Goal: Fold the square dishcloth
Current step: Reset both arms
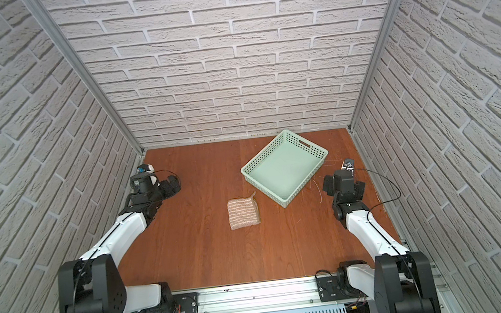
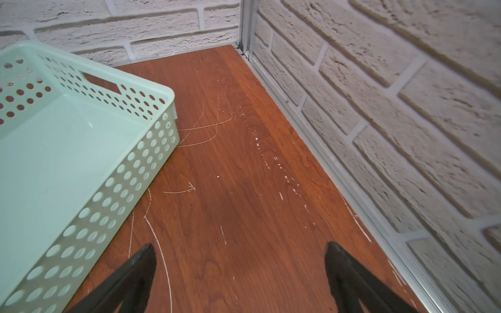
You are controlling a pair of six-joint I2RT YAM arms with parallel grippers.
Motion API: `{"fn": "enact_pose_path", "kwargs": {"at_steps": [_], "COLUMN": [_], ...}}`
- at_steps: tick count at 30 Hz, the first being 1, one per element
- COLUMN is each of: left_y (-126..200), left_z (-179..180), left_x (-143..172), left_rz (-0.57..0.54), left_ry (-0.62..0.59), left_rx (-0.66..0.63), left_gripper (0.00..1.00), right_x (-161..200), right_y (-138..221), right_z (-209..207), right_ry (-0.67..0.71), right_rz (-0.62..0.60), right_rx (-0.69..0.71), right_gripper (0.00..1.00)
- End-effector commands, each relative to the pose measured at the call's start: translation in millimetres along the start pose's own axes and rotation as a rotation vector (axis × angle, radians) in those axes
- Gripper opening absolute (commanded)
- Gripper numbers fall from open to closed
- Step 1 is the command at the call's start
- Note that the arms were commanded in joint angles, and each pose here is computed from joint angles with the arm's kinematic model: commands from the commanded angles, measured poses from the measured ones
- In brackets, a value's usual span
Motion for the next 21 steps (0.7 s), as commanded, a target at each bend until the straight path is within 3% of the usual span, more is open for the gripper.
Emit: {"fn": "enact_pose_path", "kwargs": {"at_steps": [1, 21], "left_y": [-2, -10], "left_z": [3, 11], "left_x": [-1, 22], "left_rz": [-0.043, -0.031], "left_ry": [-0.048, -0.106], "left_rx": [-0.019, -0.074], "left_gripper": [0.98, 0.98], "right_x": [-5, 35], "right_y": [-10, -47], "right_z": [8, 32], "right_ry": [0.007, 0.059], "right_rz": [-0.055, -0.046], "right_rx": [-0.086, -0.43], "right_gripper": [0.99, 0.99]}}
Point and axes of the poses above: each gripper's point midway between its finger pads, its own y axis back along the fingers, its own z axis along the line the jaws close on, x = y × z, the point moved 10 cm from there along y, back along the fingers, and after that the axes turned 11 degrees about -y, right-handed, at the moved point
